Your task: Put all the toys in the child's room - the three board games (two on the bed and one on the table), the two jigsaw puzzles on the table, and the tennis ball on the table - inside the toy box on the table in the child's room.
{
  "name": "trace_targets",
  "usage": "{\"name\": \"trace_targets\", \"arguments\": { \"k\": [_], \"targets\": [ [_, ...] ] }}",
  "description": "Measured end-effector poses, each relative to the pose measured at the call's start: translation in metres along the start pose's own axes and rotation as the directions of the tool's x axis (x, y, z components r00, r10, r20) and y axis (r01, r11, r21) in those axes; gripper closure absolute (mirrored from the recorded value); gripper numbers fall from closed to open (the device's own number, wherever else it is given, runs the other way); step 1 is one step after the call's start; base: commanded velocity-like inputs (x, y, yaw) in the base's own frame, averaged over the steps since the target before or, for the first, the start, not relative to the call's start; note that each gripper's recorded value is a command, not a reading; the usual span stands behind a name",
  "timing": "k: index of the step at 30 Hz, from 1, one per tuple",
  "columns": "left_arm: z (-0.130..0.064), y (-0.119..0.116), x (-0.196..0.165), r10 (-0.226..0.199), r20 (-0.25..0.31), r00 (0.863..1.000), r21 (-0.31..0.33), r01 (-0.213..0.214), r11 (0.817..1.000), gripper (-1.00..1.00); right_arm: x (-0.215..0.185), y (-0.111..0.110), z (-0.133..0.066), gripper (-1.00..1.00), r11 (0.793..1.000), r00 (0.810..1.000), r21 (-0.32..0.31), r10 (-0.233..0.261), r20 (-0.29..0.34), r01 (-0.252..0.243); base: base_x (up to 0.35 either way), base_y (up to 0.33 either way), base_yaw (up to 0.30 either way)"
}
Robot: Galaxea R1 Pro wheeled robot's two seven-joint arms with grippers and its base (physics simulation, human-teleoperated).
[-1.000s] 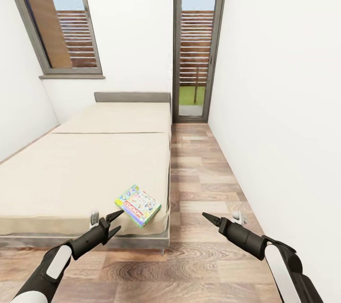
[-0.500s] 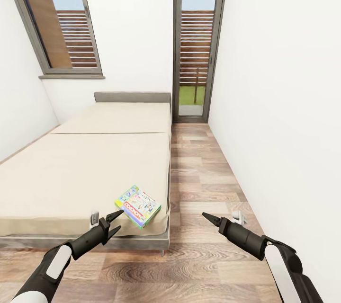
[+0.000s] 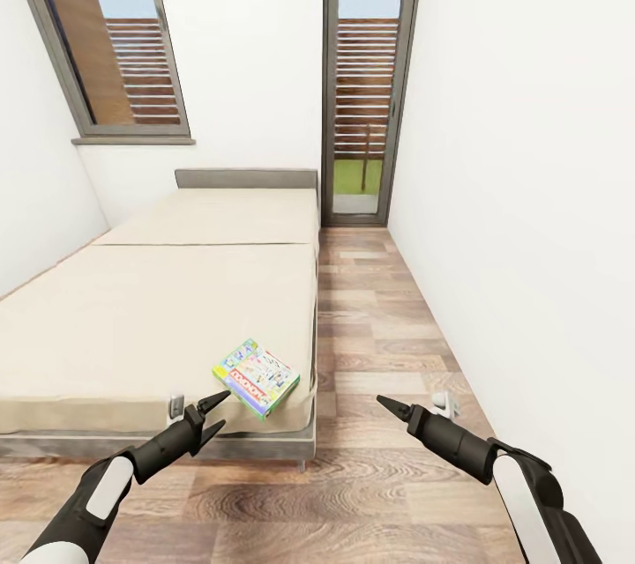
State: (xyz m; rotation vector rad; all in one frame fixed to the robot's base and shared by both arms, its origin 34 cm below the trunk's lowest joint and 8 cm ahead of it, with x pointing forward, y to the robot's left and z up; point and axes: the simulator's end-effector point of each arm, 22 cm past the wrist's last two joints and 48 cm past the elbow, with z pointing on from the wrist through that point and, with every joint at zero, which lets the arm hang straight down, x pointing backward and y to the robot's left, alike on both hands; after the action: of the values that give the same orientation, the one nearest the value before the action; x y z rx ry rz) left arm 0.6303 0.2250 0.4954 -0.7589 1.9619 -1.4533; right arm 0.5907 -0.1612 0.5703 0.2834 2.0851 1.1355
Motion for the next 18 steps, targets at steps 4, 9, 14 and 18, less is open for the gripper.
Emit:
{"name": "trace_targets", "arguments": {
  "k": [4,9,14,18],
  "targets": [
    [0.0001,-0.0001,-0.0001,0.0,0.0,1.0,0.0,0.0,1.0,-1.0,0.0001,0.0002,0.0001,-1.0,1.0,1.0,0.0,0.0,0.0,0.0,0.0,0.0,0.0],
    [-0.0001,0.0,0.0001,0.0,0.0,1.0,0.0,0.0,1.0,-1.0,0.0001,0.0003,0.0002,-1.0,1.0,1.0,-0.001,0.001,0.0,-0.001,0.0,0.0,0.0],
    [-0.0001,0.0001,0.0001,0.0,0.0,1.0,0.0,0.0,1.0,-1.0,0.0001,0.0002,0.0002,-1.0,1.0,1.0,0.0,0.0,0.0,0.0,0.0,0.0,0.0],
    [0.0002,0.0001,0.0005,-0.001,0.0,1.0,0.0,0.001,1.0,-1.0,0.0001,0.0002,0.0001,-1.0,1.0,1.0,-0.001,0.001,0.0,-0.001,0.0,0.0,0.0]
  ]
}}
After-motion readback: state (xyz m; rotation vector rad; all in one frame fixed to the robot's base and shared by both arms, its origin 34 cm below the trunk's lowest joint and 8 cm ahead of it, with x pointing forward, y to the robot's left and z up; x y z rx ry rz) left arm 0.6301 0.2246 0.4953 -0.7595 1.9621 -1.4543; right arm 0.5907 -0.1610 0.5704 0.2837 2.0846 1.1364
